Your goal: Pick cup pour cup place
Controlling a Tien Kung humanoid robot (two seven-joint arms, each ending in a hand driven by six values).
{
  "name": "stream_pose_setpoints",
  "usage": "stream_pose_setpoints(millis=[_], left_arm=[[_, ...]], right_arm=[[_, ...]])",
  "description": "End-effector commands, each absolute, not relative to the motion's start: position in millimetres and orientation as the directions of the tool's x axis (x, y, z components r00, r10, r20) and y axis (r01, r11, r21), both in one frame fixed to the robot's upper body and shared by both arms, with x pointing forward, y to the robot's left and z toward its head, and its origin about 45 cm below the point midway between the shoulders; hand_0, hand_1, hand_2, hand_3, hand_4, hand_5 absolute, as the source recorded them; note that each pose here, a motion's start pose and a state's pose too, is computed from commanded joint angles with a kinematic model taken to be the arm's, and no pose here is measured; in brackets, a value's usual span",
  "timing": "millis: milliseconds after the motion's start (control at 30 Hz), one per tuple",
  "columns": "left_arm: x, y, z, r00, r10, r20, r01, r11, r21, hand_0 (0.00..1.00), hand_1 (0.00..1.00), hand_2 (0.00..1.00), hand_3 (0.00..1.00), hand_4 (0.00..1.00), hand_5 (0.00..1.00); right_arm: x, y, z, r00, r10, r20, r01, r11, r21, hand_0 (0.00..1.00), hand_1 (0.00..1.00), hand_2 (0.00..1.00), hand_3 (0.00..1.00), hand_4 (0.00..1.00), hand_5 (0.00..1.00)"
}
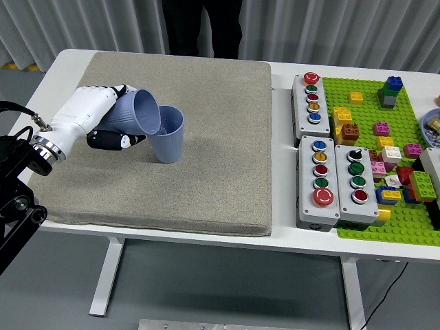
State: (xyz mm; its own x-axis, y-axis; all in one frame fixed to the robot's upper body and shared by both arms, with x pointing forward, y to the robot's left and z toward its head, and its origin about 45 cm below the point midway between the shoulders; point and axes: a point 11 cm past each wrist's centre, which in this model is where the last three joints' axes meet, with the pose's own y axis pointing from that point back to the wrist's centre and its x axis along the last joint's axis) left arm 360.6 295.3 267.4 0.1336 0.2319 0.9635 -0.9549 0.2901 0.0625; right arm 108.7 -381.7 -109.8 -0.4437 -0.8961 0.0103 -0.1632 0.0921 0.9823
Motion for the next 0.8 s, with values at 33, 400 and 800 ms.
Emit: stream_pose_setpoints(millis=[33,400,800], left_arm=[[360.8,295.7,267.3,0.135,0.232,0.963,-0.955,0.289,0.064,0.523,0.540,0.561,0.515,0.697,0.250],[365.9,296.2,266.9,0.146,0.245,0.958,-0.959,0.273,0.076,0.523,0.540,0.560,0.519,0.694,0.248],[367.5,295.4,271.7,0.127,0.190,0.974,-0.962,0.265,0.073,0.522,0.541,0.560,0.520,0.690,0.248]], right_arm=[[108.8,-381.8,-109.8,-0.443,-0.896,0.010,-0.164,0.092,0.982,0.680,0.674,0.684,0.641,0.439,0.178],[110.1,-382.4,-109.3,-0.443,-0.896,0.010,-0.167,0.093,0.982,0.680,0.673,0.683,0.641,0.439,0.175],[113.4,-383.6,-108.2,-0.446,-0.895,0.008,-0.175,0.096,0.980,0.680,0.673,0.682,0.641,0.439,0.175]])
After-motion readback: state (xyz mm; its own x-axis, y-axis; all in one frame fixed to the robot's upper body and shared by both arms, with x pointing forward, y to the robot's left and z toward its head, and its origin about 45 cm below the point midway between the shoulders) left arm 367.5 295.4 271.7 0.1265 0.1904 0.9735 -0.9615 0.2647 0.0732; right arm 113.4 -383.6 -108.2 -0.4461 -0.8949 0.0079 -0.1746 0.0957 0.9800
